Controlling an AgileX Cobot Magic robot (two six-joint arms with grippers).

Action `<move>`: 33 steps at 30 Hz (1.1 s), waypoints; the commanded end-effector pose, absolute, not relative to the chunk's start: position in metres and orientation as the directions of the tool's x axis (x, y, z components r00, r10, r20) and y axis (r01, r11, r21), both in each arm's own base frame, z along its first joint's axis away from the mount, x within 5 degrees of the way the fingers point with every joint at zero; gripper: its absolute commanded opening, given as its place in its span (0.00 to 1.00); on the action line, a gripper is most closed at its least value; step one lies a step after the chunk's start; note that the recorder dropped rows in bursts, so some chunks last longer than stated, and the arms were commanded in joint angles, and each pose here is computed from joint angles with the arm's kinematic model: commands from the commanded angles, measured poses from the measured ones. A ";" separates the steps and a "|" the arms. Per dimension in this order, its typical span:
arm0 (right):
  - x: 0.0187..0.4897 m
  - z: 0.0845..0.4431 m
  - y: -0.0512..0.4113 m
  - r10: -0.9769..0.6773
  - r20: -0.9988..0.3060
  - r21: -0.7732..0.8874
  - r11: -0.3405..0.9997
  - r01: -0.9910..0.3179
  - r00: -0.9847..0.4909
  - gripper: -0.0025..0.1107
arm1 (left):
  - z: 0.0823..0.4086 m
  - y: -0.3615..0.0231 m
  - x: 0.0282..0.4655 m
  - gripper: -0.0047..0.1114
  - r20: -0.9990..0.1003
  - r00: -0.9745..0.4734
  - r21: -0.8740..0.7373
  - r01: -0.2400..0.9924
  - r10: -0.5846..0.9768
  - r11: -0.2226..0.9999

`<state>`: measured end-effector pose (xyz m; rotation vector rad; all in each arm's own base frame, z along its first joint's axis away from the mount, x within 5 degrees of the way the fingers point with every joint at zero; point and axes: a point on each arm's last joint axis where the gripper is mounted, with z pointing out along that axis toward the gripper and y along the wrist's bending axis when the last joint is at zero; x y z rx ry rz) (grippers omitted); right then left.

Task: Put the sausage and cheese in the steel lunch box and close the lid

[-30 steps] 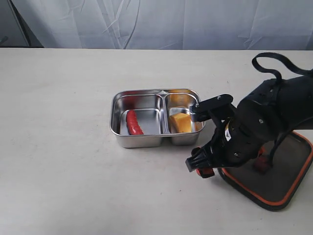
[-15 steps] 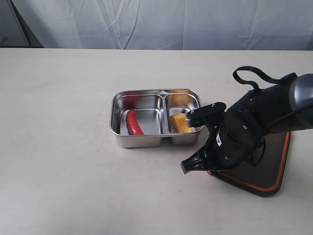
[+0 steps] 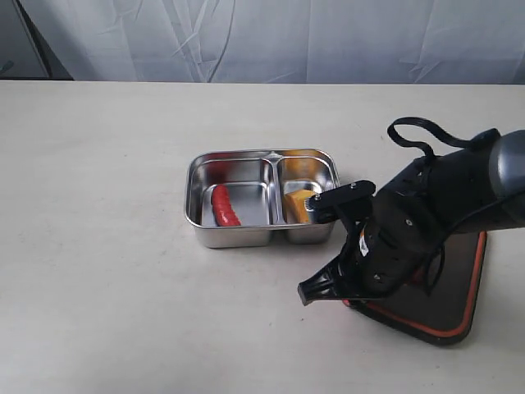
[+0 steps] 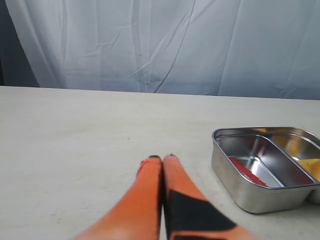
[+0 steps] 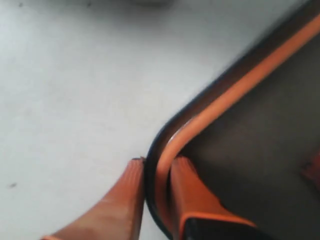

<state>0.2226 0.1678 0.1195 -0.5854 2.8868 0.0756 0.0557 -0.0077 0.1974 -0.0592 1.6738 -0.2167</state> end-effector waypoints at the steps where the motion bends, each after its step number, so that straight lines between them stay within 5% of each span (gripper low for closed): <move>1: 0.209 0.143 0.180 -0.390 -0.263 0.059 0.907 -0.418 -0.882 0.02 | 0.197 -0.007 0.056 0.04 -0.980 -0.105 -0.177 0.087 -0.167 0.980; 22: 0.168 0.203 0.187 -0.414 -0.341 0.128 0.869 -0.478 -0.844 0.02 | 0.199 -0.007 0.056 0.04 -0.982 -0.080 -0.176 0.085 -0.169 0.981; 29: 0.175 0.206 0.175 -0.380 -0.371 0.008 0.911 -0.413 -0.847 0.02 | 0.204 -0.012 0.055 0.04 -0.755 -0.106 -0.656 0.108 -0.647 0.747; 33: 0.177 0.214 0.173 -0.368 -0.425 0.006 0.913 -0.408 -0.827 0.02 | 0.199 -0.019 0.054 0.04 -0.688 -0.216 -0.722 0.113 -0.693 0.682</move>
